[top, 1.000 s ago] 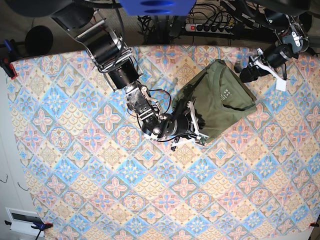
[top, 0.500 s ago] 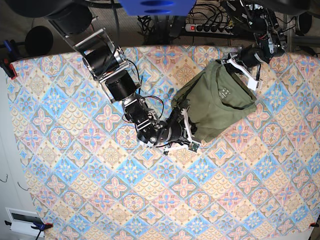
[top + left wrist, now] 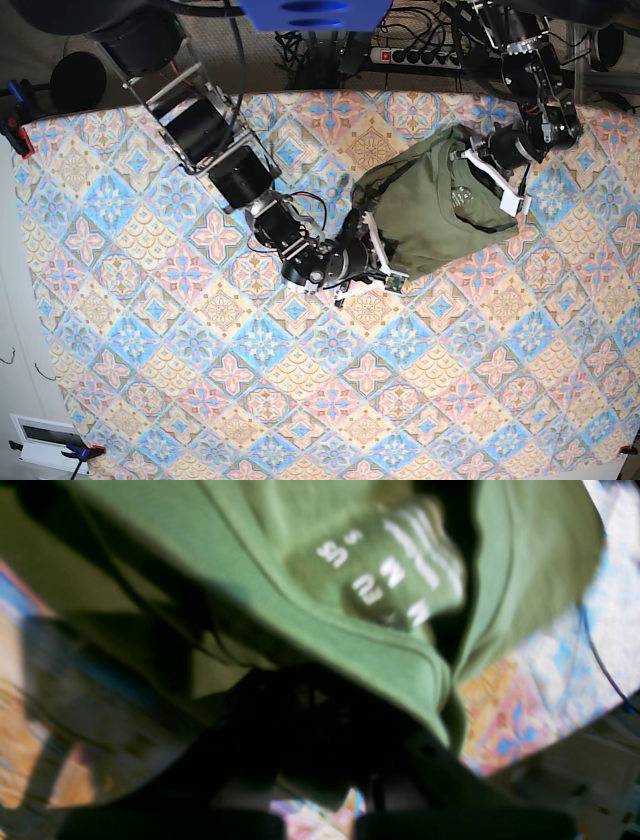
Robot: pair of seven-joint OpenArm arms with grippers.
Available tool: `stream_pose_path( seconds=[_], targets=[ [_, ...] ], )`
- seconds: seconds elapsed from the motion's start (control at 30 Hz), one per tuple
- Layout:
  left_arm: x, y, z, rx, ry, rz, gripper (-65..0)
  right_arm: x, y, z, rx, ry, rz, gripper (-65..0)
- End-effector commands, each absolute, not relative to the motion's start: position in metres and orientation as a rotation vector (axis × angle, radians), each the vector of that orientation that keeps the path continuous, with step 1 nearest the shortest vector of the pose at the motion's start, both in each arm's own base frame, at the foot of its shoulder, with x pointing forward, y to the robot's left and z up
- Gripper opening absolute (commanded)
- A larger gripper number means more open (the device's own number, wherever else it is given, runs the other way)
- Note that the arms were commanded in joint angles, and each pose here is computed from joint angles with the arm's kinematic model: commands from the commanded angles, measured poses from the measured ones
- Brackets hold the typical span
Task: Layout the t-shirt on the table in an organized manner, then fold the t-shirt properly
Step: 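Release the bundle and open both grippers, then squeeze the bundle sides between both grippers to square it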
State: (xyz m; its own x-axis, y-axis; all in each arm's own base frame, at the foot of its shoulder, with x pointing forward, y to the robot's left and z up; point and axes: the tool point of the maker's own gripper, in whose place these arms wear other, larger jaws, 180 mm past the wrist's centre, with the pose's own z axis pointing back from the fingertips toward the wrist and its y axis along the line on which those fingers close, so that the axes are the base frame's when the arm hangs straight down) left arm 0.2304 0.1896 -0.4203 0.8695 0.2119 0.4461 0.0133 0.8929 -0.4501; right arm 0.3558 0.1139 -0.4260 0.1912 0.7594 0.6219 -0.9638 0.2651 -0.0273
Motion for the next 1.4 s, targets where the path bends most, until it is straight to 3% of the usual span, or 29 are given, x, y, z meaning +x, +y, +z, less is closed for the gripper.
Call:
stream_pose_path(
  seconds=[0.0, 0.3, 0.5, 0.63, 0.87, 1.2, 1.37],
  targets=[
    [0.245, 0.192, -0.410, -0.440, -0.549, 0.078, -65.0, 0.357, 0.098, -0.427, 0.373, -0.579, 1.279, -65.0],
    [0.295, 0.179, -0.403, -0.416, -0.532, -0.097, -65.0, 0.323, 0.038, -0.430, 0.239, -0.558, 1.319, -65.0],
    [0.333, 0.166, -0.384, -0.424, -0.568, -0.173, -65.0, 0.325, 0.007, -0.413, 0.210, -0.627, 1.233, -65.0],
    [0.339, 0.190, -0.366, -0.374, -0.623, -0.164, -65.0, 0.335, 0.001, -0.396, 0.200, -0.689, 1.191, -65.0],
    [0.298, 0.244, -0.344, -0.260, -0.673, -0.056, -65.0, 0.355, -0.018, -0.386, 0.179, -0.724, 1.099, -65.0],
    [0.218, 0.219, -0.375, -0.386, -0.586, 0.044, -65.0, 0.405, 0.018, -0.362, 0.254, -0.798, 1.041, -65.0],
    [0.210, 0.223, -0.404, -0.430, -0.563, 0.147, -65.0, 0.415, 0.053, -0.368, 0.353, -0.786, 1.017, -65.0]
  ],
)
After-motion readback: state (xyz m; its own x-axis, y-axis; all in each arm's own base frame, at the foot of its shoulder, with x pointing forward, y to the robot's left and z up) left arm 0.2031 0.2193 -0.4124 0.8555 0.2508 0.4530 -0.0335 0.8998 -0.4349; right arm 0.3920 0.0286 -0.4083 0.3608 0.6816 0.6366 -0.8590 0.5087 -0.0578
